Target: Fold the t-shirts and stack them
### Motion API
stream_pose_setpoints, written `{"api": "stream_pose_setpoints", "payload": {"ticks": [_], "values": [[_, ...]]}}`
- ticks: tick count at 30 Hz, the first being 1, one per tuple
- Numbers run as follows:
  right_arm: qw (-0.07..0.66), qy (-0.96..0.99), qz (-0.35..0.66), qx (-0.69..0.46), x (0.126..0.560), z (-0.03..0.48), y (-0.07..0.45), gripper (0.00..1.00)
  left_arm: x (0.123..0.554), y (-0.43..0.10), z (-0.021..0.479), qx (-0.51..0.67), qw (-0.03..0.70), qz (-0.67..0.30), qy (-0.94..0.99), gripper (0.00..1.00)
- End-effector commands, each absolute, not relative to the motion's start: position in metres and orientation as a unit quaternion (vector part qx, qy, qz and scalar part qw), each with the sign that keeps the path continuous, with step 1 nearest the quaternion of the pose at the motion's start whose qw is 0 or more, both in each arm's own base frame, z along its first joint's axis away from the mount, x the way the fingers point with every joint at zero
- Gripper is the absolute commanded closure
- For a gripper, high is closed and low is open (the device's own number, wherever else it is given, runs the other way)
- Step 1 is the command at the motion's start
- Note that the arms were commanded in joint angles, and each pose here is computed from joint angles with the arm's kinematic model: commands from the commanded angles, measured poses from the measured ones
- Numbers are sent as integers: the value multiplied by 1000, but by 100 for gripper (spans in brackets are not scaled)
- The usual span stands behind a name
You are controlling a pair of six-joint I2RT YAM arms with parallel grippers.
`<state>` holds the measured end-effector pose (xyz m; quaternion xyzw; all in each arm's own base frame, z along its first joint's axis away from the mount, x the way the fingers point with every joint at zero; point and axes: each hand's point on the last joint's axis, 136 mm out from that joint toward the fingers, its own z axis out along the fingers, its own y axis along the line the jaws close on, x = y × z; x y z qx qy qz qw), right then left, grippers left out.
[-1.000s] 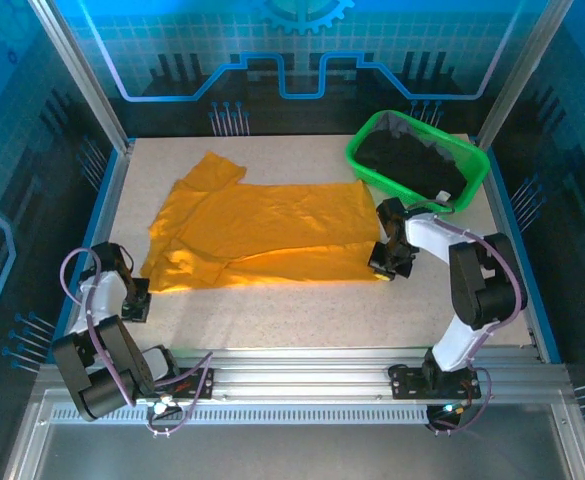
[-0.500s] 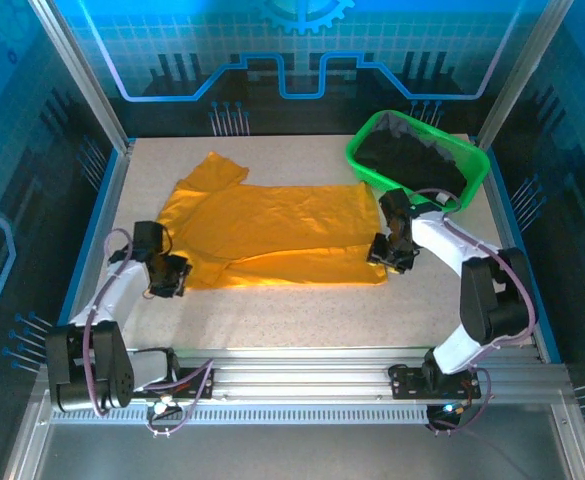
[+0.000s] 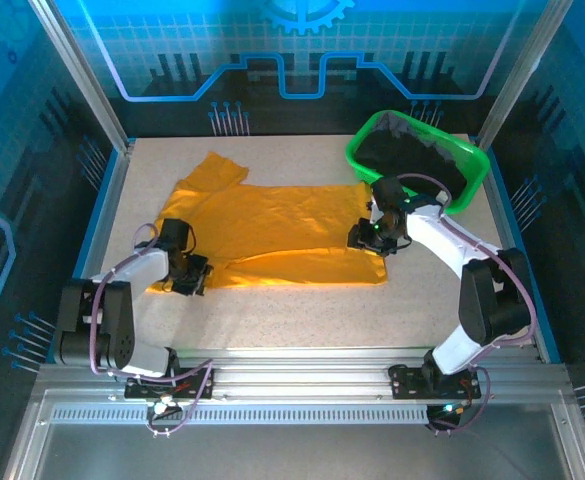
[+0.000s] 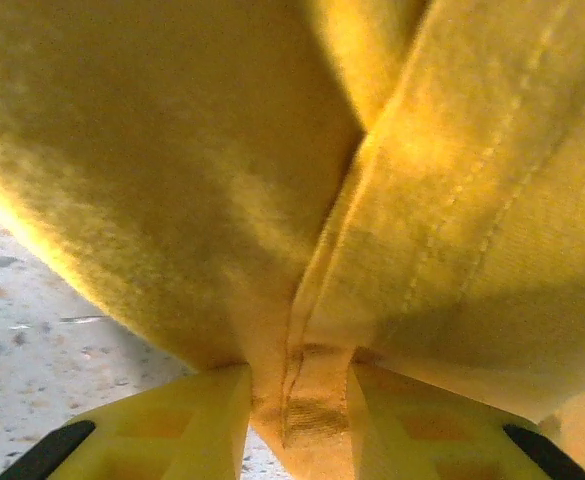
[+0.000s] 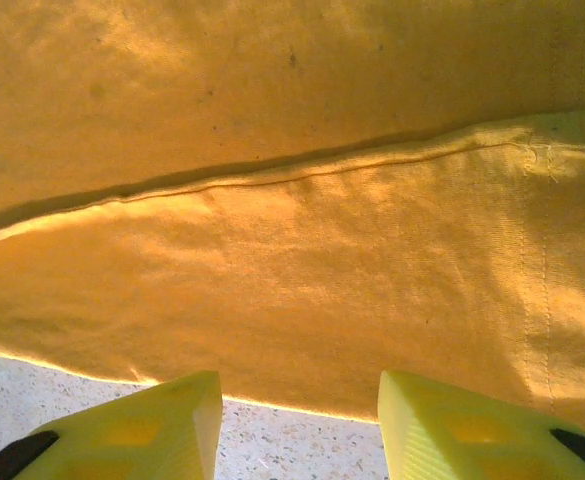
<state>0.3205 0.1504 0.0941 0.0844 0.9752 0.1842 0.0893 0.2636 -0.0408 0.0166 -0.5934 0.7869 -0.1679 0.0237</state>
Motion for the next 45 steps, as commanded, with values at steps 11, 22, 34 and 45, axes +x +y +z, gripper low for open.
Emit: {"api": "stream_pose_setpoints", "payload": {"ticks": [11, 22, 34, 45], "values": [[82, 973, 200, 78, 323, 95, 163, 57, 271, -49, 30, -582, 9, -138, 802, 73], [82, 974, 197, 77, 324, 96, 163, 62, 305, -42, 40, -565, 60, -141, 810, 100], [78, 974, 200, 76, 325, 96, 164, 64, 396, -60, 48, -455, 58, -148, 876, 100], [73, 973, 206, 76, 324, 94, 166, 63, 378, -31, 103, -461, 152, -114, 867, 48]]}}
